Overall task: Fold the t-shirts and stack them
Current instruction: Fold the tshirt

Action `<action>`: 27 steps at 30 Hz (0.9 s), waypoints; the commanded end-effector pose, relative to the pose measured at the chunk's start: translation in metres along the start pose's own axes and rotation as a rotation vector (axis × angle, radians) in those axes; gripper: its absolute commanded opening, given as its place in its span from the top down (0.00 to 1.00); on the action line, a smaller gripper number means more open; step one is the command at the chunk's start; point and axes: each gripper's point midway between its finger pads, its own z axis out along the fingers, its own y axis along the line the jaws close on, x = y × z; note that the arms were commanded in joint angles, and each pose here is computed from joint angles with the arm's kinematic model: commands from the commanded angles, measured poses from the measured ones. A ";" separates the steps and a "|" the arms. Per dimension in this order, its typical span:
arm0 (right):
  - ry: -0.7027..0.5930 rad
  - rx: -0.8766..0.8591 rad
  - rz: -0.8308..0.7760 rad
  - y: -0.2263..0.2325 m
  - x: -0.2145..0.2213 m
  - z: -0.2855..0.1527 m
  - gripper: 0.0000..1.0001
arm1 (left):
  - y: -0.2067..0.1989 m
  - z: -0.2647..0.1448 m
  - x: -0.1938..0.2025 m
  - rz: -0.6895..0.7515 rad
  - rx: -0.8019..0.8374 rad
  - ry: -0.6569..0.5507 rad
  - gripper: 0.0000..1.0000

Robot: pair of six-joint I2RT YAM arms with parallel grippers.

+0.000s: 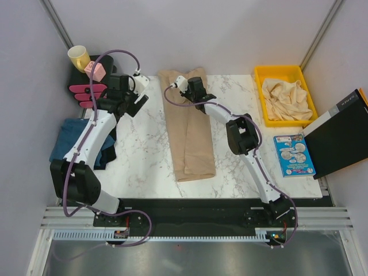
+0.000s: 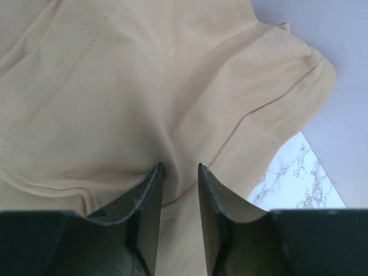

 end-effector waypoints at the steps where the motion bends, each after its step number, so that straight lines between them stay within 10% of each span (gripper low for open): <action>1: -0.113 0.131 0.085 -0.058 -0.049 -0.027 0.57 | 0.015 -0.021 -0.019 -0.025 -0.087 -0.132 0.00; 12: -0.138 0.003 0.095 -0.065 -0.074 -0.127 0.44 | -0.047 -0.052 -0.031 -0.043 0.151 -0.322 0.00; 23: 0.106 -0.264 -0.225 0.010 0.085 -0.264 0.42 | -0.189 -0.089 -0.014 0.535 0.348 -0.635 0.00; 27: 0.199 -0.391 -0.107 0.016 0.118 -0.297 0.42 | -0.224 -0.093 0.003 0.545 0.466 -0.611 0.00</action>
